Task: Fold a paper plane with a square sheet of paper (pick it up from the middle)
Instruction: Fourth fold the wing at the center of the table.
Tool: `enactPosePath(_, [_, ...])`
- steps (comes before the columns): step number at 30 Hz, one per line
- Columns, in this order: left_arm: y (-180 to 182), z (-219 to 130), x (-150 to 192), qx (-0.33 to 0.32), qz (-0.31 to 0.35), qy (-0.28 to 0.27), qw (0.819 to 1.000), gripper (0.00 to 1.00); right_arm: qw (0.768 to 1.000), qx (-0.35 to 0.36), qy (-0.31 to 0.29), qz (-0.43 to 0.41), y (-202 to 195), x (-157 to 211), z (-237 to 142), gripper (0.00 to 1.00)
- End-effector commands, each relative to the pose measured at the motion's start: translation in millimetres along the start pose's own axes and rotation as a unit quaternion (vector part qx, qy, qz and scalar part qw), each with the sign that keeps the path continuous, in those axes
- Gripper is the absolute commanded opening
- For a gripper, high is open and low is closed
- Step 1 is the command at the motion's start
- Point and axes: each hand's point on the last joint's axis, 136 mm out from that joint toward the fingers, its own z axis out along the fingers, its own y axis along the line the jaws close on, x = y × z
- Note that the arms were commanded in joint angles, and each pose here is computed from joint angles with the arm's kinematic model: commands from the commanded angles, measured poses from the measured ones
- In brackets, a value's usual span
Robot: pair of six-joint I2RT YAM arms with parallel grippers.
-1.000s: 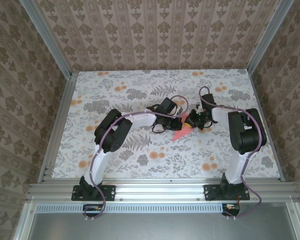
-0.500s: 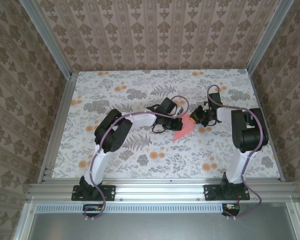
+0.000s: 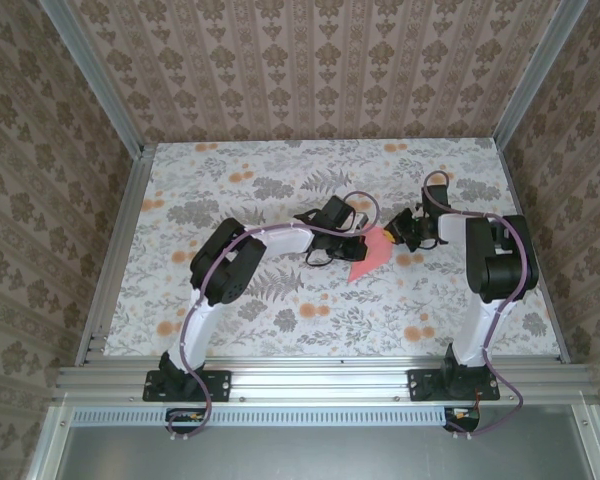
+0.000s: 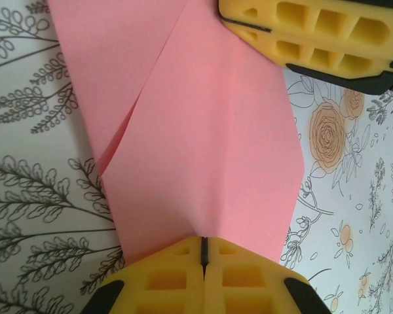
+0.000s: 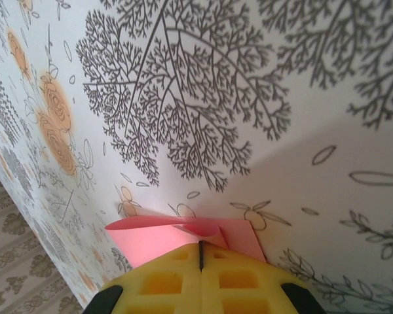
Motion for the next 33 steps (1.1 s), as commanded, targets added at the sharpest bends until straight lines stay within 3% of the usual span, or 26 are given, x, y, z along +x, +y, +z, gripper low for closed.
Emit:
enactPosePath(1, [76,24,132,-0.113,-0.079,0.195,0.971,0.0,0.996,0.017,-0.089,0.024,-15,-53,1,0.0])
enactPosePath(11, [75,24,131,-0.112,-0.077,0.195,0.971,0.0,0.992,-0.055,-0.112,-0.006,24,-86,-11,0.02])
enactPosePath(15, [73,24,128,-0.11,-0.077,0.192,0.972,0.0,0.99,-0.087,-0.107,-0.039,47,-83,-22,0.02])
enactPosePath(19, [65,22,117,-0.104,-0.072,0.179,0.976,0.0,0.99,-0.095,-0.09,-0.059,53,-57,-40,0.05])
enactPosePath(23, [59,21,106,-0.099,-0.068,0.168,0.978,0.0,0.994,-0.067,-0.052,-0.064,34,-18,-43,0.06])
enactPosePath(33, [53,19,94,-0.096,-0.066,0.15,0.982,0.0,0.994,-0.038,0.052,-0.091,10,47,-17,0.05])
